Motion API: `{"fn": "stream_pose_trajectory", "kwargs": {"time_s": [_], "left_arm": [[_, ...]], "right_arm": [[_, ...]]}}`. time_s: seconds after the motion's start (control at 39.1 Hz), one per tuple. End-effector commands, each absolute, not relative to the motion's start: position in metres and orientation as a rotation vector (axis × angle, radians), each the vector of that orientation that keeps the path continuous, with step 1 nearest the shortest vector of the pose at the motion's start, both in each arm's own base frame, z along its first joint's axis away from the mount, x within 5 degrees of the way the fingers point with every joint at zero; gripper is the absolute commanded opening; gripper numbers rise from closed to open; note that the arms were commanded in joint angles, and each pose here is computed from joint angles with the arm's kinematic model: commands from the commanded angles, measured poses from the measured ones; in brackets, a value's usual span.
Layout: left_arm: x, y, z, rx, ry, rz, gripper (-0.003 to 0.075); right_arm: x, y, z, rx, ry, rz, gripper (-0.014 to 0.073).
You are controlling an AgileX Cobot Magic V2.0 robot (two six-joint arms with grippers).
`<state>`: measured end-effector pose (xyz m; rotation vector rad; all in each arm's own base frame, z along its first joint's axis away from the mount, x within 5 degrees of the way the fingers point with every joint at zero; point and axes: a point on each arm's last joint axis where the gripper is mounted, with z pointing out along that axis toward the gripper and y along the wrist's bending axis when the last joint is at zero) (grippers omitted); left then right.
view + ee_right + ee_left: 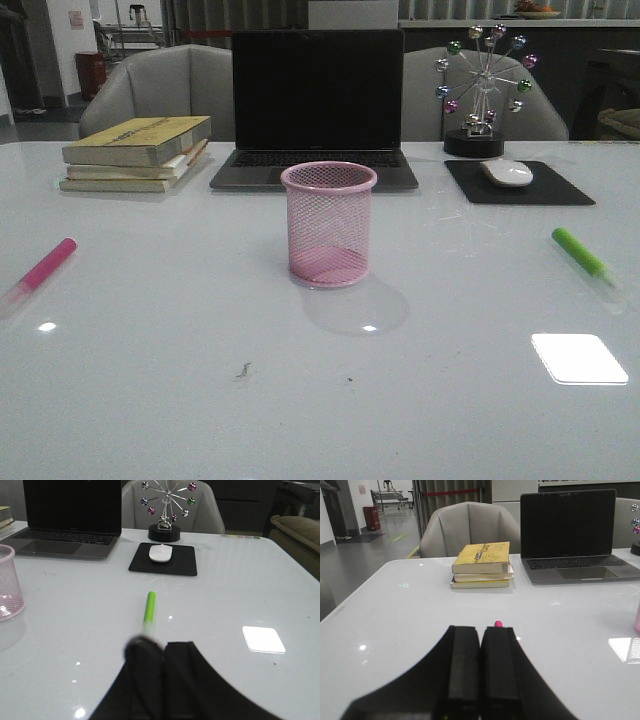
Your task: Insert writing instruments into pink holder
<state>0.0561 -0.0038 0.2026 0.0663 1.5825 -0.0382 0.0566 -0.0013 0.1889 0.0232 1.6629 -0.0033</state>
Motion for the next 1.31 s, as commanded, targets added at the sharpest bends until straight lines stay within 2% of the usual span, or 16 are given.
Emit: {"fn": "stream_pose_trajectory", "kwargs": {"time_s": [0.0, 0.15, 0.33, 0.46, 0.64, 0.84, 1.02, 1.28], "left_arm": [[0.054, -0.004, 0.212, 0.056, 1.464, -0.045, 0.0092], [0.054, -0.003, 0.214, 0.022, 1.439, -0.079, 0.0092], [0.050, -0.002, 0.231, 0.005, 1.274, -0.078, 0.0092], [0.046, -0.001, 0.248, -0.022, 1.220, -0.104, 0.0092], [0.035, -0.001, 0.282, -0.017, 1.155, -0.112, 0.0092], [0.019, 0.000, 0.317, -0.011, 1.083, -0.117, 0.0092], [0.011, 0.000, 0.332, -0.003, 1.047, -0.110, 0.0092], [0.036, -0.002, 0.368, 0.049, 1.163, -0.041, 0.0092]], "right_arm": [[0.055, 0.000, 0.201, 0.008, 1.523, -0.002, 0.0052], [0.055, 0.000, 0.205, 0.005, 1.477, 0.000, 0.0052], [0.054, 0.000, 0.216, 0.008, 1.365, 0.014, 0.0052], [0.051, 0.000, 0.226, 0.008, 1.322, 0.016, 0.0052], [0.040, 0.000, 0.267, 0.009, 1.225, 0.015, 0.0052], [0.024, -0.002, 0.307, -0.030, 1.270, -0.078, 0.0052], [0.024, -0.002, 0.334, -0.042, 1.265, -0.109, 0.0052], [0.055, -0.003, 0.371, -0.046, 1.345, -0.108, 0.0052]]}}
